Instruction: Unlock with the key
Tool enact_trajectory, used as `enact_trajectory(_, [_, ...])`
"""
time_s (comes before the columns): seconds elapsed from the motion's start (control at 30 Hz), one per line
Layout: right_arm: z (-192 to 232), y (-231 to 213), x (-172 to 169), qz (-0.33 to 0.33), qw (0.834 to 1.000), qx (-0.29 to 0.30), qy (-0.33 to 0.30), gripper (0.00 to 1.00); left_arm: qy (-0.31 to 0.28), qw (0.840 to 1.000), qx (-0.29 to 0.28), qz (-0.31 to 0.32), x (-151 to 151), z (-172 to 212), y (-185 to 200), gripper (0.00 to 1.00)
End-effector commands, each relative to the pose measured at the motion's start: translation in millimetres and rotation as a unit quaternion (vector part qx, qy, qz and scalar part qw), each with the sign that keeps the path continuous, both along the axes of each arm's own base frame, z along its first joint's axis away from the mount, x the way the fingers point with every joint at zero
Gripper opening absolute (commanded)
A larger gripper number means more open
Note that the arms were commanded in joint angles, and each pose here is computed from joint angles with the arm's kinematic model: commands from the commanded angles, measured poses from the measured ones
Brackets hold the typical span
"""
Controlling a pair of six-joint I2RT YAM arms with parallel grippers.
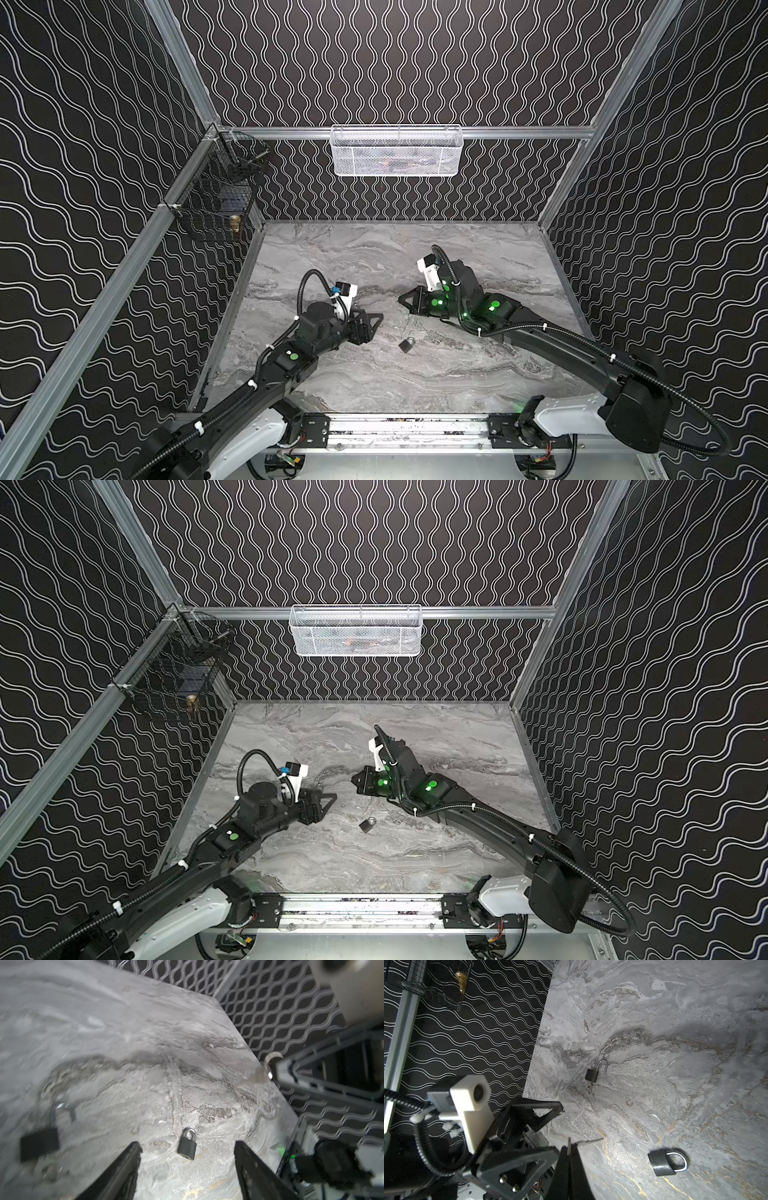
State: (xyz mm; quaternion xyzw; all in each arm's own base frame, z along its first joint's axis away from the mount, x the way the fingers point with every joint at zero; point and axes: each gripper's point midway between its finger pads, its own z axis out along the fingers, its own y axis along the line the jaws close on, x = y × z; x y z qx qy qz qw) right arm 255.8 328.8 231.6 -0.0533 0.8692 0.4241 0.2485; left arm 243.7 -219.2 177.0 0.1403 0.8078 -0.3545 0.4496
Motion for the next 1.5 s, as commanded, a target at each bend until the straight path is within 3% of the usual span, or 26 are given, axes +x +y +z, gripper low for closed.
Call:
enact_trajectory(0.0, [4, -4, -6, 0.018, 1.000, -0.012, 0.004, 0.00, -0.140, 0.990, 0.019, -0.024, 6, 30, -16, 0.73])
enact_trajectory(0.27, [20, -5, -14, 0.036, 0.999, -0.001, -0.005, 0.00, -0.250, 0.966, 0.034, -0.059, 8, 45, -46, 0.71])
enact_trajectory(0.47, [22, -2, -16, 0.044, 0.999, 0.007, -0.001, 0.00, -0.295, 0.953, 0.018, -0.062, 7, 57, -52, 0.68])
enact_trajectory(0.63, [25, -1, -16, 0.044, 0.999, 0.014, -0.001, 0.00, -0.303, 0.951, 0.013, -0.064, 6, 61, -53, 0.56])
enact_trajectory(1.47, [26, 5, -15, 0.044, 0.998, 0.032, 0.005, 0.00, -0.310, 0.946, 0.000, -0.093, 1, 63, -64, 0.22])
